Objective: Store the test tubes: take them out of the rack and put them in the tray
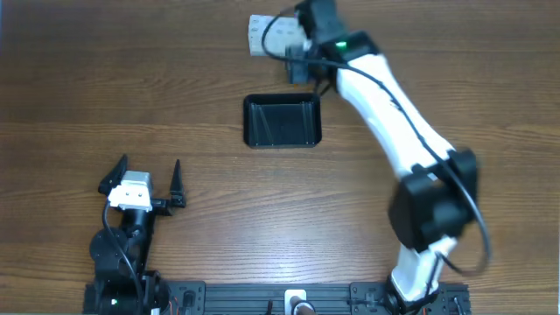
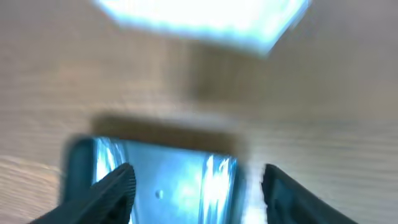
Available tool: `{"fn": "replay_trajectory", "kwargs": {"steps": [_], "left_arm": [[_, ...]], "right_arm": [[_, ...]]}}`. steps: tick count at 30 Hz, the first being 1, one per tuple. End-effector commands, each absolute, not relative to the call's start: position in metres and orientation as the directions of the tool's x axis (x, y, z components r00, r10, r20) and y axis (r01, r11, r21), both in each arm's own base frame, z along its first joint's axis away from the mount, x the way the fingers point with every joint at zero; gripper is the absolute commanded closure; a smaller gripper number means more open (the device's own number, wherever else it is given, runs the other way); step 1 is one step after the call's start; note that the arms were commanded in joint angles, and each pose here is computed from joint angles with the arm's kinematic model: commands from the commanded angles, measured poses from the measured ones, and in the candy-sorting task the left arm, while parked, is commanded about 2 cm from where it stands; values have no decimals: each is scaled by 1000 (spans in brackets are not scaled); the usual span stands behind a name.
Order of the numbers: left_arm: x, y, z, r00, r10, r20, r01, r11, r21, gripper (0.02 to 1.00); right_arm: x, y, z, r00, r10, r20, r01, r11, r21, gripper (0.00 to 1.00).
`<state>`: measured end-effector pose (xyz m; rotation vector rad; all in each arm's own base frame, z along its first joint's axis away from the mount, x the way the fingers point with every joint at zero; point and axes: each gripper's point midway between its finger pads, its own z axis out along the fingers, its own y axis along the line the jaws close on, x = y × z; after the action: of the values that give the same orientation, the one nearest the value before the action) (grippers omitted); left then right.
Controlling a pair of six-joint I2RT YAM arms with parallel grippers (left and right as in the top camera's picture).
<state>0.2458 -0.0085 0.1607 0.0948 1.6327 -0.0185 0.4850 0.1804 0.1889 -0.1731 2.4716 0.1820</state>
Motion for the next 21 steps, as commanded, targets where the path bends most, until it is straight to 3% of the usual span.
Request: {"fn": "replay_trajectory", "kwargs": {"steps": [1, 5, 10, 15, 21], "left_arm": [[246, -9, 159, -60, 64, -996, 81, 995, 59, 18], [246, -9, 159, -60, 64, -996, 81, 995, 59, 18], [246, -9, 159, -60, 64, -996, 81, 995, 59, 18], [246, -9, 159, -60, 64, -996, 81, 995, 59, 18], [246, -9, 159, -61, 64, -996, 81, 995, 59, 20]], "right_arm": [[489, 133, 269, -601, -131, -788, -170, 985, -34, 211], [469, 100, 287, -487, -99, -868, -130, 991, -40, 134], [413, 38, 270, -406, -31, -914, -15, 1000, -27, 7], [362, 15, 254, -353, -8, -936, 28, 999, -19, 7], [319, 15, 254, -167, 14, -986, 12, 1000, 13, 9]]}}
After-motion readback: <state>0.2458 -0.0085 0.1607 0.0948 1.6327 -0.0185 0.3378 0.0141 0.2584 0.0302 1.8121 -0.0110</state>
